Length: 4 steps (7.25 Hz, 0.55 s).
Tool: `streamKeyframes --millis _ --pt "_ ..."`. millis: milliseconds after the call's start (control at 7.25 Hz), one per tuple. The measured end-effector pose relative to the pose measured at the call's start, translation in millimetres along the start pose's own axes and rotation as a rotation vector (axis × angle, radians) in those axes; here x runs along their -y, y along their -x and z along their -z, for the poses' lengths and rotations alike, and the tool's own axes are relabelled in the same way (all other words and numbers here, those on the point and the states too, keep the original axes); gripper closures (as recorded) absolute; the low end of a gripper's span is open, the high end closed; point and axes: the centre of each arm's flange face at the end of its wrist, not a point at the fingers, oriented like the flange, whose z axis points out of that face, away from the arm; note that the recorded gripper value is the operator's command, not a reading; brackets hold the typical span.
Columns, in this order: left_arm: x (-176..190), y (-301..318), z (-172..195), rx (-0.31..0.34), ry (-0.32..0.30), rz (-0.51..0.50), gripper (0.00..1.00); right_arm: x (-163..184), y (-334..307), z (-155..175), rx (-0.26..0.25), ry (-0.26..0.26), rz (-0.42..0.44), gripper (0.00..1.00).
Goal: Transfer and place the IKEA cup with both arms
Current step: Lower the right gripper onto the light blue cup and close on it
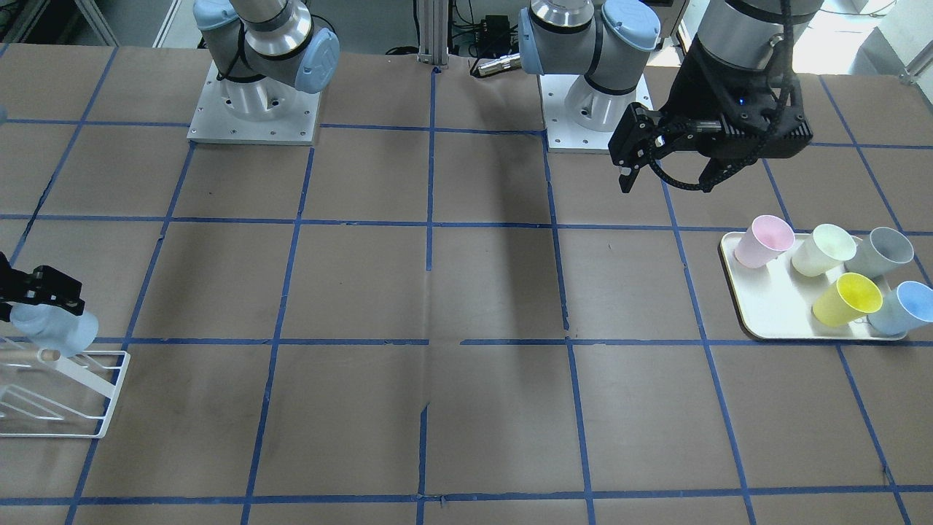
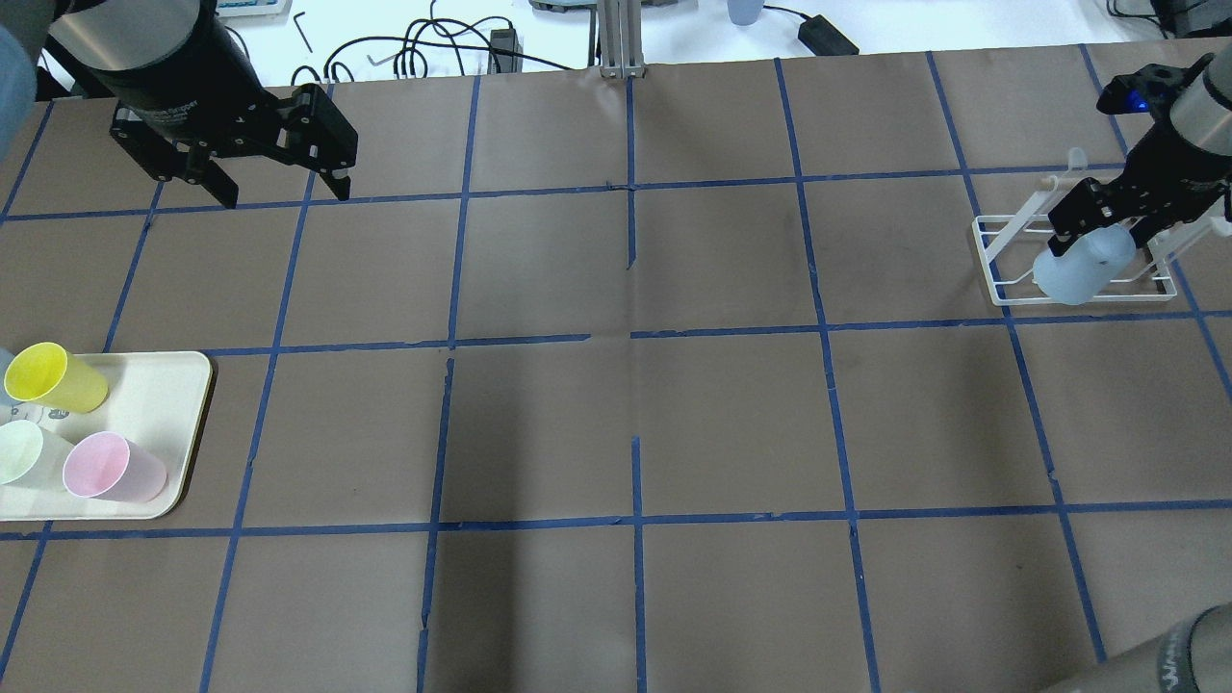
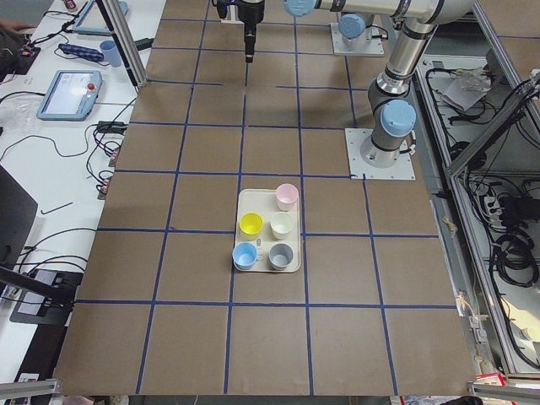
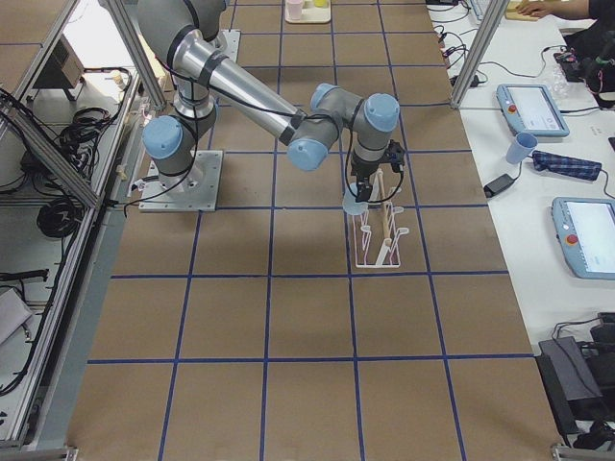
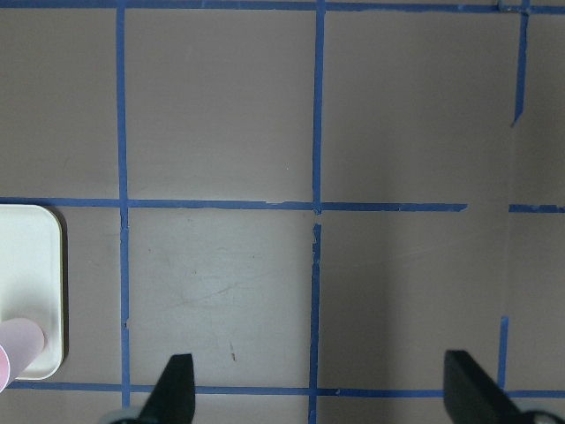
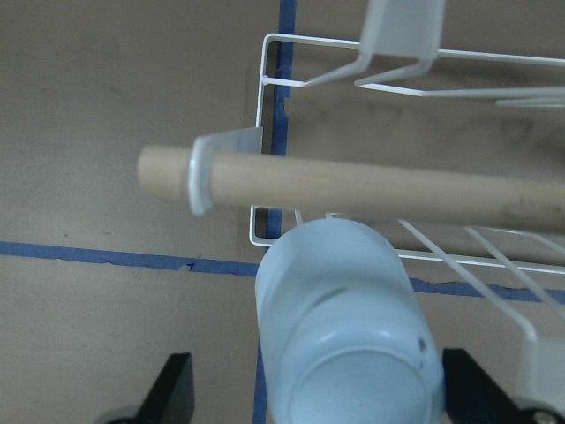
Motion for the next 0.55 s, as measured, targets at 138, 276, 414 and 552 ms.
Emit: streamKeyframes --millis 138,276,414,552 --pt "0 0 0 0.0 0.0 0.0 0.0 1 -1 -5 -0.001 -0.001 0.0 0.01" --pt "0 1 0 -0.001 0.0 0.0 0.0 3 -4 -10 -0.001 -0.002 -0.003 0.02" --pt "0 1 0 -0.001 0.0 0.001 0.0 3 -8 -13 -0.001 -0.002 -0.008 0.04" --pt "0 1 0 -0.002 0.0 0.002 0.0 3 -11 -15 0.0 -0.002 -0.012 0.08"
